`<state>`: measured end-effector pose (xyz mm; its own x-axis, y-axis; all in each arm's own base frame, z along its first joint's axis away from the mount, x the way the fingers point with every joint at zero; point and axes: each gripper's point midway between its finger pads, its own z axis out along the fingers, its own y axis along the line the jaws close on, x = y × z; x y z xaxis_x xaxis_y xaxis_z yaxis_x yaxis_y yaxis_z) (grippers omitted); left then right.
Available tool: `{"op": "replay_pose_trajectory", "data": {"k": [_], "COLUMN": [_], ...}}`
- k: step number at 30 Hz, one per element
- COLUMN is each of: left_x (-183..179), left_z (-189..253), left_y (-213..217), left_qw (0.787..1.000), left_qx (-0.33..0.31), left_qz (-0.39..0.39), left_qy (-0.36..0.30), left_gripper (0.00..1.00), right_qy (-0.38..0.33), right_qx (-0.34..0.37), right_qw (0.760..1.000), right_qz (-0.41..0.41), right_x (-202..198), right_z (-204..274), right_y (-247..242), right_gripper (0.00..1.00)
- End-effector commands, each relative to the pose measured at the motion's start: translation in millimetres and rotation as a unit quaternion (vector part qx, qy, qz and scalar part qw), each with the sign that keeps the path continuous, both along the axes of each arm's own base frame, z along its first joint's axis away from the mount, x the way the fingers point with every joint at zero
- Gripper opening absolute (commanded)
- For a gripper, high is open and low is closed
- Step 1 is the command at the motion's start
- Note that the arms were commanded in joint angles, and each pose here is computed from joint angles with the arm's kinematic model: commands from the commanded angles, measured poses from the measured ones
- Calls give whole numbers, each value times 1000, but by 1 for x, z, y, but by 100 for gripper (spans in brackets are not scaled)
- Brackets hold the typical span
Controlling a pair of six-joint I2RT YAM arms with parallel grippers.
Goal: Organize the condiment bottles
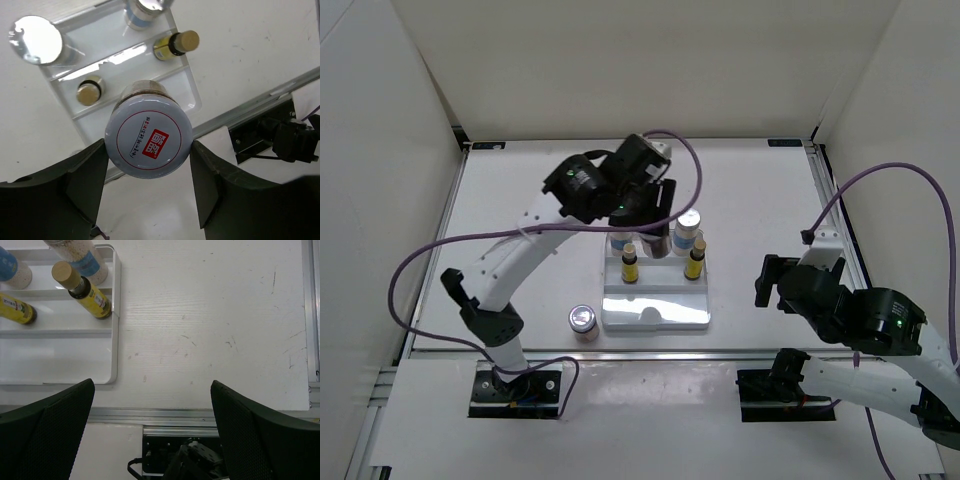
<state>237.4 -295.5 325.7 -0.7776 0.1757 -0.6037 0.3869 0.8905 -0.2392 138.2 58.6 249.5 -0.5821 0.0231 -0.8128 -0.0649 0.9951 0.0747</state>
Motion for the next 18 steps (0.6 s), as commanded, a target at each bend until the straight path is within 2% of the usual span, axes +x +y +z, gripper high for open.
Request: {"op": "replay_pose_trajectory", "data": {"k": [1, 9, 12, 18], "left_x": [-30, -43, -46, -51], "left_z": [7, -33, -41, -84], "left_y": [-5, -50, -63, -92], "left_qw": [1000, 997, 997, 996], "left_qx": [11, 63, 66, 74], "left_qz": [-20, -40, -40, -46], "left_qy": [9, 16, 13, 20], "left_gripper": [11, 11, 11, 11], "right_qy": [-13, -20, -19, -19], "right_qx": [2, 13, 9, 9], "right_qw": [999, 999, 999, 999], "right_qz": [-34, -40, -40, -40], "right_x": [4, 3, 2, 2], "right_z": [3, 6, 5, 5], "right_y": [-10, -13, -14, -14], "right_gripper": [100, 100, 100, 100]}}
